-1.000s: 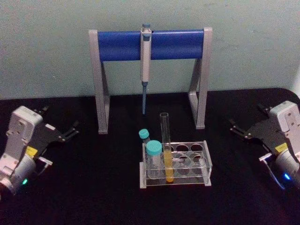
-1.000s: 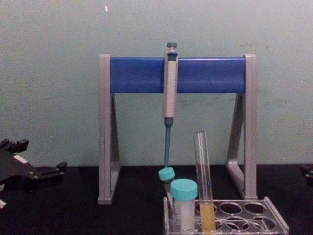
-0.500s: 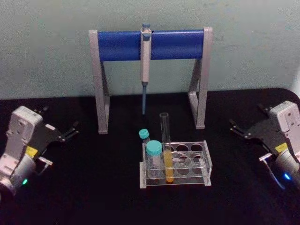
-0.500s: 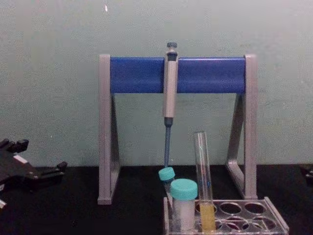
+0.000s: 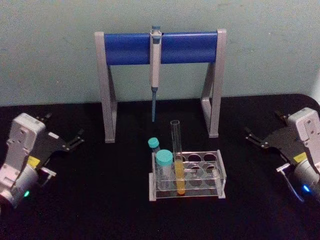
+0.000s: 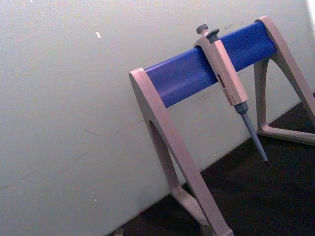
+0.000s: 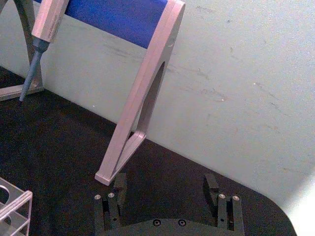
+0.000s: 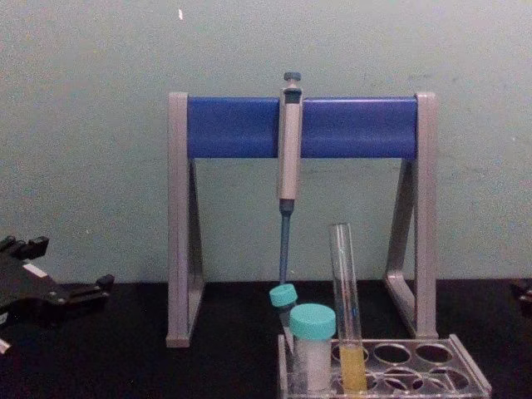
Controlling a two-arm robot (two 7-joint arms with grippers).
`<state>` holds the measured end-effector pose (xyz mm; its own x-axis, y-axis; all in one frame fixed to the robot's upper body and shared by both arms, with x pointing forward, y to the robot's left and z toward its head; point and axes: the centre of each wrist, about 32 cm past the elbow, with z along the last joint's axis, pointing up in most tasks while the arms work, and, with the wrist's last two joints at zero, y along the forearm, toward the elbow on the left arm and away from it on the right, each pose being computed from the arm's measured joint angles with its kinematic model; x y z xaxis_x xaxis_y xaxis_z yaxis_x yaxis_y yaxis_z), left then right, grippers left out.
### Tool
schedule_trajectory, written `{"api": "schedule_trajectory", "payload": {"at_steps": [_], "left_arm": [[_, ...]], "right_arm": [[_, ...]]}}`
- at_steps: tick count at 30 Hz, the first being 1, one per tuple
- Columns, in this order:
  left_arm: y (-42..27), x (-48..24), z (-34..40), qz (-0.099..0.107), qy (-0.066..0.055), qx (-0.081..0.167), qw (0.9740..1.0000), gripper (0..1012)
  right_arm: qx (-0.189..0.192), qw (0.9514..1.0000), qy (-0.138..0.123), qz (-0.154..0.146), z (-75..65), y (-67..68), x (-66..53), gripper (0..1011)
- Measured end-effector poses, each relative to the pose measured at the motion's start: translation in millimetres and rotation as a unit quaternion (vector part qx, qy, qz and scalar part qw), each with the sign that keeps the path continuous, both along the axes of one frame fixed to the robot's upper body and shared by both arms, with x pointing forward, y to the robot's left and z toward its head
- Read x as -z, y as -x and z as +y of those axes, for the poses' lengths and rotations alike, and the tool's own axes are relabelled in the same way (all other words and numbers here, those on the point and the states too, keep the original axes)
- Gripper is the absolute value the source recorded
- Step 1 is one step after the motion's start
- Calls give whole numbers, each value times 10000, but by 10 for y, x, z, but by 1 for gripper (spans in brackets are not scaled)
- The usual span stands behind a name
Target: Pick up the test tube from the test tube rack, shake it, then place it back into the test tube rack.
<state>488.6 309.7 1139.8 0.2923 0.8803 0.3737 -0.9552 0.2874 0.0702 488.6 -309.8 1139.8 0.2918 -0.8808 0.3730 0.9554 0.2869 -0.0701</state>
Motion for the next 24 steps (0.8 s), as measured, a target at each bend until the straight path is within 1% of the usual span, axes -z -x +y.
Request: {"api": "schedule_trajectory", "payload": {"at_steps": [6, 10, 16, 17, 20, 22, 24], "left_arm": [[0, 0, 0, 0, 0, 0, 10000, 1001], [0, 0, 0, 0, 0, 0, 10000, 1001], [0, 0, 0, 0, 0, 0, 10000, 1001], [0, 0, 0, 0, 0, 0, 10000, 1001], [0, 0, 0, 0, 0, 0, 10000, 1001], [0, 0, 0, 0, 0, 0, 10000, 1001], [0, 0, 0, 0, 0, 0, 10000, 1001]], "right_arm": [[-42, 10000, -7, 5, 1, 32, -15, 1000], [-101, 9999, -14, 23, 8, 87, -31, 1000], [-291, 9995, -81, 56, 37, 255, -83, 1000], [-291, 9995, -81, 56, 37, 255, -83, 1000], [-454, 9986, -242, 121, 64, 380, -103, 1000], [-527, 9980, -319, 146, 76, 422, -112, 1000], [-681, 9963, -477, 212, 95, 495, -120, 1000]]}}
